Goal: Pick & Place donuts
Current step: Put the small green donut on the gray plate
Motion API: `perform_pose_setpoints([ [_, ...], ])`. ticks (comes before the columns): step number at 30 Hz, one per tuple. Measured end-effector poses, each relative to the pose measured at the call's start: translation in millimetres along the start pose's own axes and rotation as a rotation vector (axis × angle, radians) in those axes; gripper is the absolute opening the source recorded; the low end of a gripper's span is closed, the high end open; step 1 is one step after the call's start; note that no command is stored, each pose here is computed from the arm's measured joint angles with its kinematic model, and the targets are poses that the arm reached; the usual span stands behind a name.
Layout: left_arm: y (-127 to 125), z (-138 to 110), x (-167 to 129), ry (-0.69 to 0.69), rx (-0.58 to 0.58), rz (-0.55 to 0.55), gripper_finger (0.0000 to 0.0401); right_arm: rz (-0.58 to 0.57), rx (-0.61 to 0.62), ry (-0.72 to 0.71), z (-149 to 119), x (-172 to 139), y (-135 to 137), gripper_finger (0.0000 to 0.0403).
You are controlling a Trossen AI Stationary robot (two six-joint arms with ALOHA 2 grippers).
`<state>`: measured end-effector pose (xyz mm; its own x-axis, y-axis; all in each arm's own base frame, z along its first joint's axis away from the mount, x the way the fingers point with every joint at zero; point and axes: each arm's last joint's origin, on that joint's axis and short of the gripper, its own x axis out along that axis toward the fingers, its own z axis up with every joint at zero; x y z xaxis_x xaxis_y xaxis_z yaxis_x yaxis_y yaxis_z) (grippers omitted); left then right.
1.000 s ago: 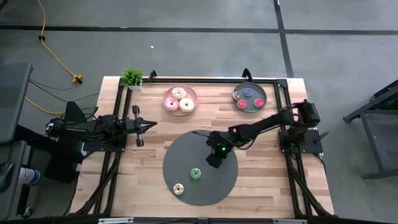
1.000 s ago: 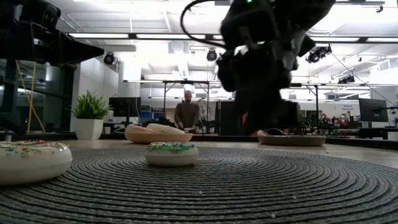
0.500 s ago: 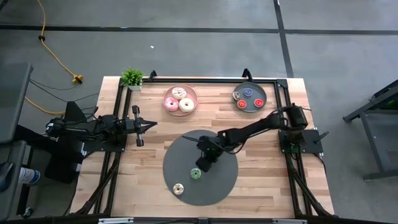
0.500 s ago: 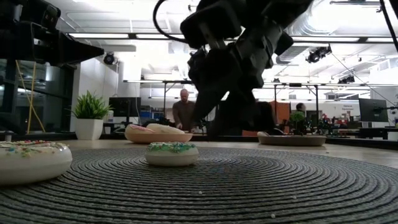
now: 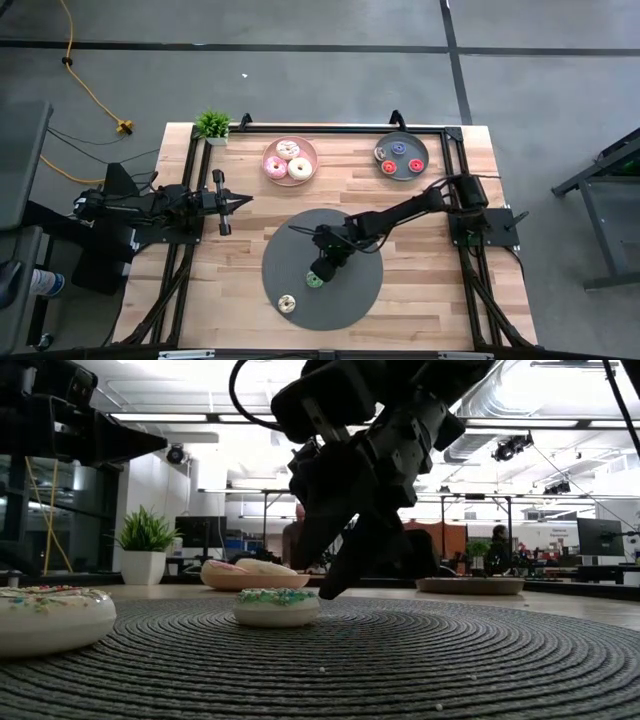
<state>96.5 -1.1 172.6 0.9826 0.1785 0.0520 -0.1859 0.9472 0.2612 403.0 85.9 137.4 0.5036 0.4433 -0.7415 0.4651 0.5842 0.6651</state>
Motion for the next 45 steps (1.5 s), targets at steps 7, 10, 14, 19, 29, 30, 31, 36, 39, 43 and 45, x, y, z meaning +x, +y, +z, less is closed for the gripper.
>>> perform_pose_setpoints([
  [7,0,0,0,0.0,0.0,0.001,0.0,-0.009,0.007,0.005,-3,4,0,0.0138],
  [10,0,0,0,0.0,0.0,0.0,0.0,-0.01,0.007,0.004,-3,5,0,0.0138],
  [14,0,0,0,0.0,0.0,0.001,0.0,-0.007,0.011,-0.009,-3,5,1,0.0138],
  [19,0,0,0,0.0,0.0,0.0,0.0,0.008,0.008,-0.018,-2,5,2,0.0138],
  [29,0,0,0,0.0,0.0,0.0,0.0,-0.016,-0.003,-0.037,-1,8,5,0.0138],
  [30,0,0,0,0.0,0.0,0.0,0.0,-0.016,-0.006,-0.038,-1,9,5,0.0138],
  [31,0,0,0,0.0,0.0,0.0,0.0,-0.021,-0.006,-0.038,0,10,4,0.0138],
  [36,0,0,0,0.0,0.0,0.0,0.0,-0.035,-0.001,-0.052,1,14,4,0.0138],
  [39,0,0,0,0.0,0.0,0.0,0.0,-0.032,0.001,-0.032,0,16,3,0.0138],
  [43,0,0,0,0.0,0.0,0.0,0.0,-0.031,-0.004,-0.026,-3,17,4,0.0138],
  [45,0,0,0,0.0,0.0,0.0,0.0,-0.03,-0.004,-0.024,-3,17,4,0.0138],
])
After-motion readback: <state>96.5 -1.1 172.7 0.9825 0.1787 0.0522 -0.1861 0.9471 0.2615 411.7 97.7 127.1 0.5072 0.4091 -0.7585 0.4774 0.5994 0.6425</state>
